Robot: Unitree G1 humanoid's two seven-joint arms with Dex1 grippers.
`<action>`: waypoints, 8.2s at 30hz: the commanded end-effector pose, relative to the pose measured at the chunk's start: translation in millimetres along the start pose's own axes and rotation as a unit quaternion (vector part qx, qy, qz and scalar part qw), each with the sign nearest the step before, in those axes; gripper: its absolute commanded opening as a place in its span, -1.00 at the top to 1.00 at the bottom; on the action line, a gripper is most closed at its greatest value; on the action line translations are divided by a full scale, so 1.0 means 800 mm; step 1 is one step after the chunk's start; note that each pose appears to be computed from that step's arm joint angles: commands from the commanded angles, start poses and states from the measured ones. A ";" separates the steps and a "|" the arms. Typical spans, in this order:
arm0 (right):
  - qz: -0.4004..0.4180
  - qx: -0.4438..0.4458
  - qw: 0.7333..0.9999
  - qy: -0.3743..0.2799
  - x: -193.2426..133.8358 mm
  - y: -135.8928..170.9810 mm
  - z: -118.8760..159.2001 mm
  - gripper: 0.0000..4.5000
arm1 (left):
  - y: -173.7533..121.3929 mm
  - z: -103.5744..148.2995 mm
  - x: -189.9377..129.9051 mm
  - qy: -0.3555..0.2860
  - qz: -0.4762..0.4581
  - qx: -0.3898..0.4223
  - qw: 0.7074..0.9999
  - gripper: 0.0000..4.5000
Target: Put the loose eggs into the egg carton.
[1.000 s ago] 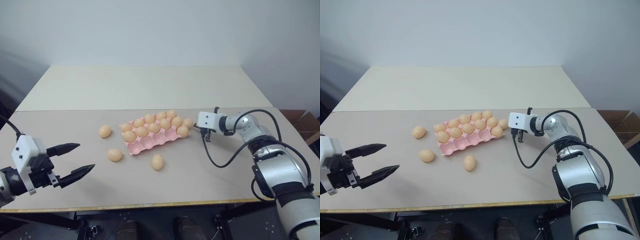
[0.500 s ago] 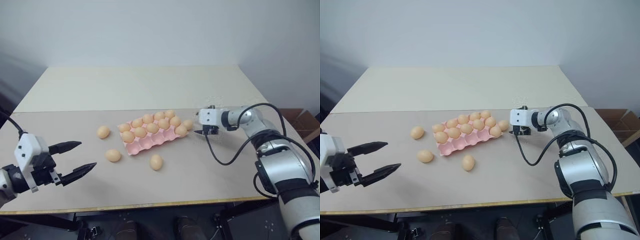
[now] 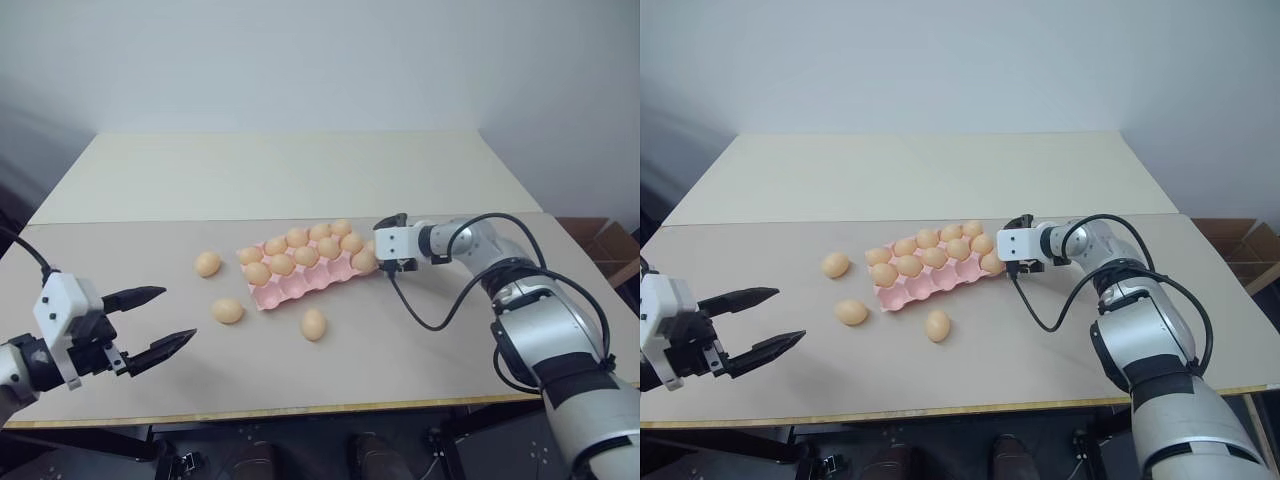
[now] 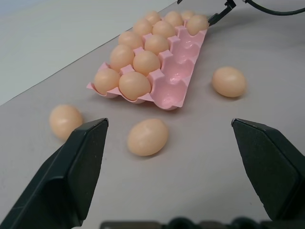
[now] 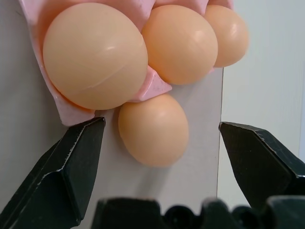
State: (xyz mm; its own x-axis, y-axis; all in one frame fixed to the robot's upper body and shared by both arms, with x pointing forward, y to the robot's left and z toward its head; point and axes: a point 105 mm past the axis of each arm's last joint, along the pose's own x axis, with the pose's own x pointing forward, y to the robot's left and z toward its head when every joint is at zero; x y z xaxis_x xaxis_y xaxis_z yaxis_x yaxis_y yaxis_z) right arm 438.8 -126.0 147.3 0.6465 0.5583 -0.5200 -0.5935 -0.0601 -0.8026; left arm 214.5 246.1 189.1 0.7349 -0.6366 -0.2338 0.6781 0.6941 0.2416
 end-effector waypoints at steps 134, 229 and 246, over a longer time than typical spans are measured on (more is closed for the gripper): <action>0.113 0.252 0.911 -0.307 -0.061 0.072 0.207 0.12 | 0.005 0.007 0.000 -0.004 -0.059 -0.007 0.998 -1.00; 0.024 0.284 0.922 -0.263 -0.245 0.043 0.096 -1.00 | -0.031 0.060 0.285 -0.089 -0.196 0.131 0.968 0.03; -0.001 0.294 0.923 -0.248 -0.254 0.046 0.100 -1.00 | -0.015 0.072 0.293 -0.089 -0.189 0.171 0.963 -0.98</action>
State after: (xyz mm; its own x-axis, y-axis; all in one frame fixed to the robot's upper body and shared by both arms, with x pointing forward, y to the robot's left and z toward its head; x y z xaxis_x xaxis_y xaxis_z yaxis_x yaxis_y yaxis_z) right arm 250.6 -176.8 234.3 0.4359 0.8717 -0.2239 -0.8585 0.3280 -0.3943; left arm 381.4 66.2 162.0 0.3968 -0.8773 -0.2699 0.8725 0.2692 0.4078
